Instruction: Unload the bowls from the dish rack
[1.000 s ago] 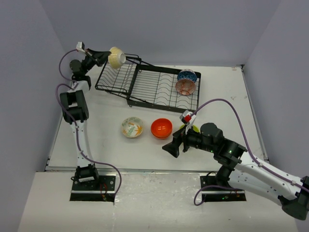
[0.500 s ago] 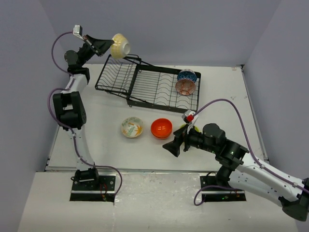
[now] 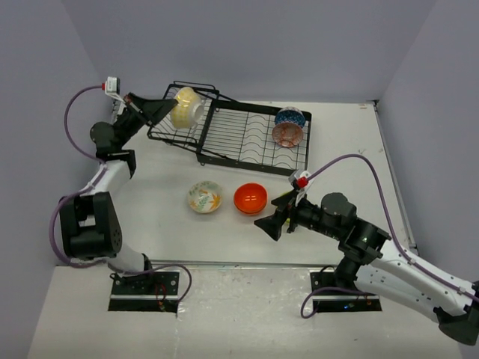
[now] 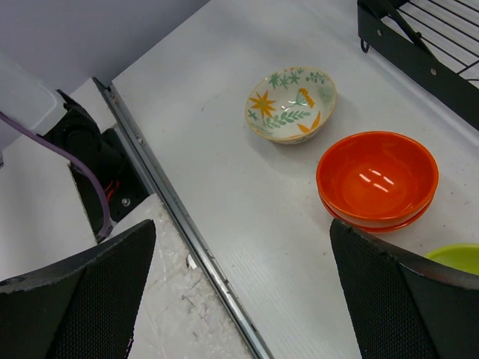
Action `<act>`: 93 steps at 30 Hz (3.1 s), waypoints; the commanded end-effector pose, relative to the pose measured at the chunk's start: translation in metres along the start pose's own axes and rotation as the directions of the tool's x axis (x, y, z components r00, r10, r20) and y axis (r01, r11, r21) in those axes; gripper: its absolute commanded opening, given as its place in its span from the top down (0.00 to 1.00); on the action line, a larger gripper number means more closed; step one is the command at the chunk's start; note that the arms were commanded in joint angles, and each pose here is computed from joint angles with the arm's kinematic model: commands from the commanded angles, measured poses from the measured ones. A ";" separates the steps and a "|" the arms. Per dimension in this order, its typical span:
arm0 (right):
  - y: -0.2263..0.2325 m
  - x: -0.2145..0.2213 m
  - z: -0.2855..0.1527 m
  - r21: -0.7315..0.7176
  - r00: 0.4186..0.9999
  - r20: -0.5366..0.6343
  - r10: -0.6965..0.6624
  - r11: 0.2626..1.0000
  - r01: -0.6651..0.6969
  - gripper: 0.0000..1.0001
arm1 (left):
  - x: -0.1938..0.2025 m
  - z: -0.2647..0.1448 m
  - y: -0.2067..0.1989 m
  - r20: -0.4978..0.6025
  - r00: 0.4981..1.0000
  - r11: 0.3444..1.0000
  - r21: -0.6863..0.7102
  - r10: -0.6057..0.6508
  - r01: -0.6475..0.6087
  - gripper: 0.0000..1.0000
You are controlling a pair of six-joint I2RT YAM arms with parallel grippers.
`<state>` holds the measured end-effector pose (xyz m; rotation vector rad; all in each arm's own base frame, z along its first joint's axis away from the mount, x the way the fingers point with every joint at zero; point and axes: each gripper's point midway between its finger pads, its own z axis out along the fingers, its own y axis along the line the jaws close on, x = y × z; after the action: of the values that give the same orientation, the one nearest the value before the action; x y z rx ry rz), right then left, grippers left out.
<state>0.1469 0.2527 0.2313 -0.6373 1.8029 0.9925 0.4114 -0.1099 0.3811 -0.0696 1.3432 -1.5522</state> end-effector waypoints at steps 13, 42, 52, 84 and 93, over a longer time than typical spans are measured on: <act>-0.005 -0.013 -0.006 0.036 0.997 0.081 0.003 0.999 -0.006 0.01 | 0.071 -0.080 -0.038 0.019 0.957 0.924 -0.264 0.291 -0.276 1.00; -0.018 -0.005 -0.004 0.096 0.998 0.060 -0.001 0.995 -0.005 0.01 | 0.132 -0.110 0.014 -0.196 0.884 0.764 -0.446 0.425 -0.466 1.00; -0.022 -0.006 -0.008 0.122 0.997 0.071 -0.001 0.992 -0.008 0.01 | 0.149 -0.100 0.024 -0.286 0.847 0.667 -0.524 0.448 -0.530 1.00; -0.026 -0.006 -0.014 0.140 0.997 0.082 -0.013 0.990 0.001 0.01 | 0.214 -0.078 0.047 -0.665 0.566 0.222 -0.533 0.488 -0.817 1.00; -0.026 -0.007 -0.015 0.140 0.996 0.087 -0.016 0.990 0.004 0.01 | 0.232 -0.081 0.061 -0.740 0.483 0.120 -0.489 0.467 -0.864 1.00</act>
<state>0.1599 0.2301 0.2317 -0.5163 1.7827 0.8915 0.2840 -0.2066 0.1577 0.3406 2.0389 0.0162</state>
